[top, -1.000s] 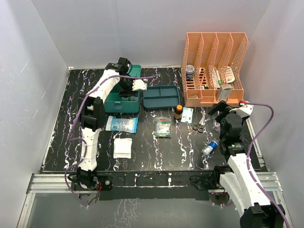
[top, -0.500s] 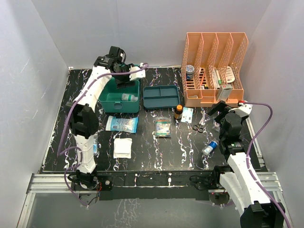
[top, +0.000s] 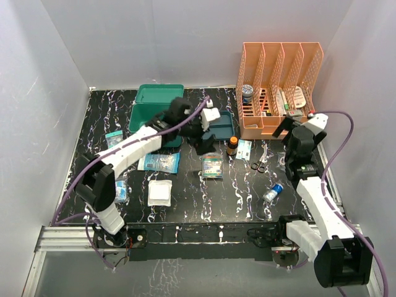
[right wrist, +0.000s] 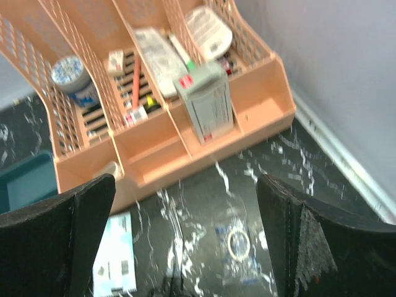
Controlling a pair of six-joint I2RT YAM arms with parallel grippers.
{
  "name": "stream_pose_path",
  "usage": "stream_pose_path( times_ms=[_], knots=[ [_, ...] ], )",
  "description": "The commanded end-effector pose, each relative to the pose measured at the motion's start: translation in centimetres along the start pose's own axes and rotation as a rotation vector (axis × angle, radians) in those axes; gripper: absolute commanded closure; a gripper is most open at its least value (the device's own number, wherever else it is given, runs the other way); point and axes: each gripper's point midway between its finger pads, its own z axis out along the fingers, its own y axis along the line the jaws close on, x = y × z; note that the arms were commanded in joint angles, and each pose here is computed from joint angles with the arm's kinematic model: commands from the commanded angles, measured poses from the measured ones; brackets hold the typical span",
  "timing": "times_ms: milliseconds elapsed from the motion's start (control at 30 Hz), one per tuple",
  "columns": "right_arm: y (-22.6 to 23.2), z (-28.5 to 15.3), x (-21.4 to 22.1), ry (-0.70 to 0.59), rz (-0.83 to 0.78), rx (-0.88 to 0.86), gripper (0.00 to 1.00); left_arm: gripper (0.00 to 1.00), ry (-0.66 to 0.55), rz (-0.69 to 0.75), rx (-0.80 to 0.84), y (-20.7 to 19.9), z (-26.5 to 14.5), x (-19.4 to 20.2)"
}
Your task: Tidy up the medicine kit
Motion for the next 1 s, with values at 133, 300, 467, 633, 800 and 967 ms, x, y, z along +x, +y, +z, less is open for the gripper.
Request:
stream_pose_path(
  times_ms=[133, 300, 467, 633, 800, 967],
  knots=[
    [1.9, 0.4, -12.7, -0.216, -0.029, 0.035, 0.02, 0.01, -0.297, -0.116, 0.027, -2.4, 6.7, -3.0],
    [2.6, -0.3, -15.5, -0.231, -0.04, 0.024, 0.02, 0.01, -0.361, -0.095, -0.03, -1.0, 10.7, -2.3],
    [2.7, -1.5, -17.0, -0.238, -0.053, 0.01, 0.02, 0.01, -0.385, -0.115, -0.058, -0.8, 13.0, -0.9],
    [2.5, -2.0, -17.1, -0.222, -0.074, 0.009, 0.02, 0.01, -0.411, -0.095, -0.075, -1.5, 14.4, 0.4],
    [3.1, -2.4, -16.5, -0.194, -0.082, -0.035, 0.01, 0.01, -0.45, -0.07, -0.105, -1.4, 15.7, 0.5],
    [4.0, -2.6, -15.6, -0.152, -0.103, -0.096, 0.02, 0.01, -0.479, -0.069, -0.133, -0.9, 17.3, 0.8]
  ],
)
